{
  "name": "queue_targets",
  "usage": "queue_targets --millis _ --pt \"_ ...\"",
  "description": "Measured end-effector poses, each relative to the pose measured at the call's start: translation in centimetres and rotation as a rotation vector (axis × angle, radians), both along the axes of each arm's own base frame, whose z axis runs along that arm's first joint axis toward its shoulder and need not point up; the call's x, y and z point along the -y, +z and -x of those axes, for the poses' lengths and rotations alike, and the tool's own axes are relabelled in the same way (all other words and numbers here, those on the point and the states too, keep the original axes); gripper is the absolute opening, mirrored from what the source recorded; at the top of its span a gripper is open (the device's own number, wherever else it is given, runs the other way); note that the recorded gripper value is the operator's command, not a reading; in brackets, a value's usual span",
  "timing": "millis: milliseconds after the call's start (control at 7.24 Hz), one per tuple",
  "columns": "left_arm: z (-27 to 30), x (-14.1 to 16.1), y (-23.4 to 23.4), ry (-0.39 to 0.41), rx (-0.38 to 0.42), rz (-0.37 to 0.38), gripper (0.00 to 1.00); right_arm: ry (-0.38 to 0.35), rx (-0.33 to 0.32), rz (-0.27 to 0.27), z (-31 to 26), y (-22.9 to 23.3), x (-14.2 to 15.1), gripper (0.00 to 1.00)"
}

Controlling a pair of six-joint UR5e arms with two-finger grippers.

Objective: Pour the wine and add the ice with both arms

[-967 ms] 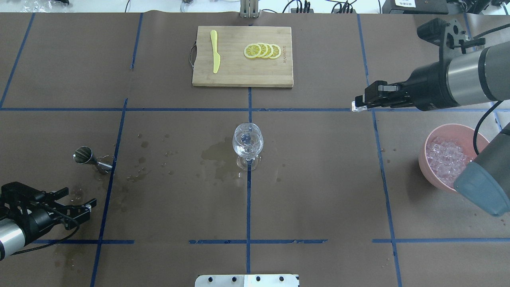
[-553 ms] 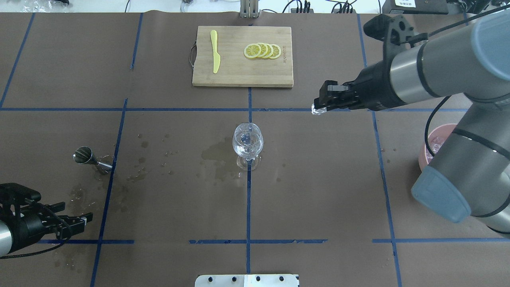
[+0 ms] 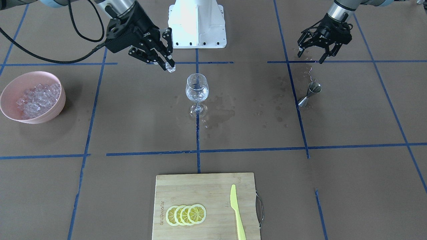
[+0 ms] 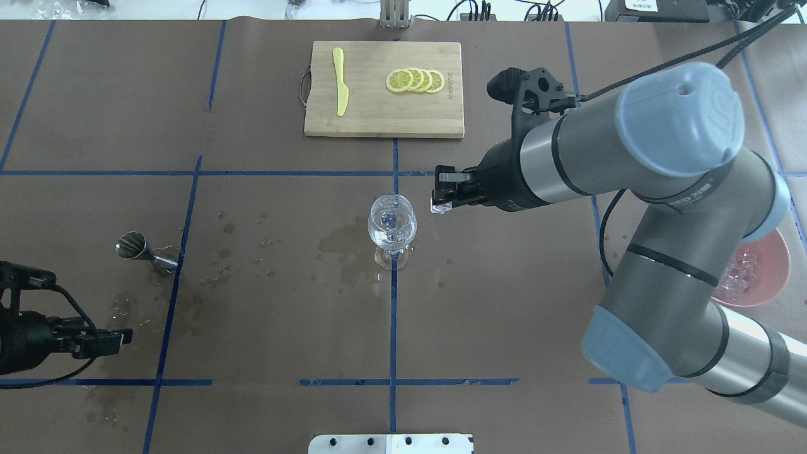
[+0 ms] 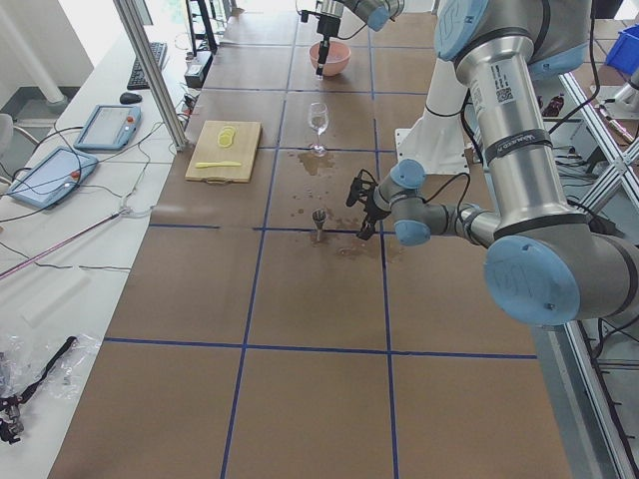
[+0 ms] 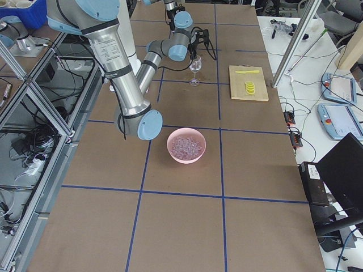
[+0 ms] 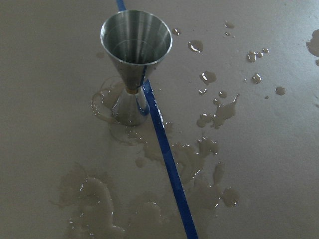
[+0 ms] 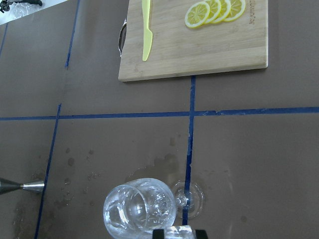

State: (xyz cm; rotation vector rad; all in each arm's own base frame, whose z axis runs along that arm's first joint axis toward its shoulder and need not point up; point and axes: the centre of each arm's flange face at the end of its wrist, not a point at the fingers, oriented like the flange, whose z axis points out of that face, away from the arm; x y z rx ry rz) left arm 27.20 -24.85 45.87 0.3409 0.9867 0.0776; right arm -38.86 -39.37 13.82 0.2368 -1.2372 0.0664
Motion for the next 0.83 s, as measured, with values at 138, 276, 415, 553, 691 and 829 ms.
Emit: queue_targets --millis 138,276,415,553,691,829 --pt "0.8 0.6 -0.6 0.005 -0.007 0.019 1.00 -0.001 -0.003 0.000 1.8 -0.7 0.0 0.00" --pt "1.5 1.1 -0.9 0.000 -0.013 0.029 1.00 -0.001 -0.007 0.003 3.2 -1.3 0.3 0.00" --pt "1.9 1.3 -0.9 -0.002 -0.015 0.035 1.00 -0.002 -0.012 0.007 4.3 -1.6 0.6 0.00" --pt "2.1 1.5 -0.9 -0.005 -0.016 0.038 1.00 -0.002 -0.015 0.010 5.2 -2.1 1.0 0.00" --pt "2.3 1.6 -0.9 -0.010 -0.016 0.038 1.00 -0.002 -0.016 0.011 5.8 -2.4 1.3 0.12" --pt "2.4 1.8 -1.0 -0.016 -0.016 0.039 1.00 -0.001 -0.018 0.012 6.1 -2.5 1.5 0.82"
